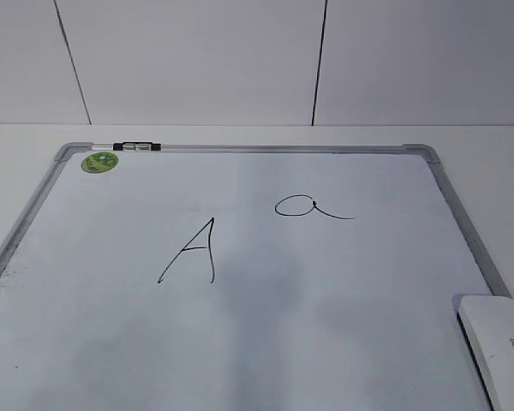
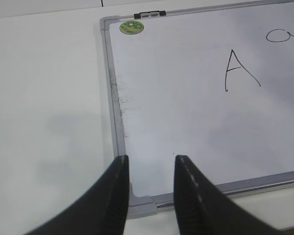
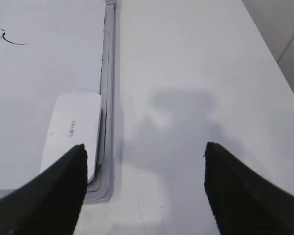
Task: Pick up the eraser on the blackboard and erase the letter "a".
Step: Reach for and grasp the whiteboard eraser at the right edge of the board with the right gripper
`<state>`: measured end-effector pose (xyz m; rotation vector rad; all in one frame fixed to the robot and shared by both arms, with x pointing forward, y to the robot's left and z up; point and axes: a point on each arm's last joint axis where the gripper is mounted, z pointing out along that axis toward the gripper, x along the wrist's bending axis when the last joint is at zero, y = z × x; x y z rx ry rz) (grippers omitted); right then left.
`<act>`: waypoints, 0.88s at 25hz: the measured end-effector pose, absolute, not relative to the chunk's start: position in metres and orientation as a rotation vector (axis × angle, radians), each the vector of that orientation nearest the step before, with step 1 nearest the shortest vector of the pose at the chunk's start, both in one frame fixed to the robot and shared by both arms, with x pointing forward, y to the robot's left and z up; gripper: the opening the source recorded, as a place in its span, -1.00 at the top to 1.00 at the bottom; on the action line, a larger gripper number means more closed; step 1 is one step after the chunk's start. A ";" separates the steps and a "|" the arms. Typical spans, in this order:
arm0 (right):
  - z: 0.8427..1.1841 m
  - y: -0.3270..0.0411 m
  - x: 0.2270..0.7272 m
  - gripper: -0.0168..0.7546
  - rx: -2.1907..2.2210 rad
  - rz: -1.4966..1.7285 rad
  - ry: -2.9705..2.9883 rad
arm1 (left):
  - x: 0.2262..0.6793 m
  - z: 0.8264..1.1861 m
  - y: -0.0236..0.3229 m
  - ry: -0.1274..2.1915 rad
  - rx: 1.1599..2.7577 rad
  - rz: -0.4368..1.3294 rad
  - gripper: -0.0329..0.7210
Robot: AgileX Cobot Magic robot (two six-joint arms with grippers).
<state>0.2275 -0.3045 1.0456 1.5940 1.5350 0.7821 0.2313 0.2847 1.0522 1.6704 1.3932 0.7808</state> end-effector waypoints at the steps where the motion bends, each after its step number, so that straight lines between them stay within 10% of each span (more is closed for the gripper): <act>1: 1.046 -0.304 0.228 -0.58 1.594 0.782 1.535 | 0.231 1.052 0.285 1.393 1.670 0.781 0.29; 22: 1.100 -0.297 0.258 -0.58 1.671 0.854 1.618 | 0.231 1.052 0.285 1.393 1.670 0.779 0.29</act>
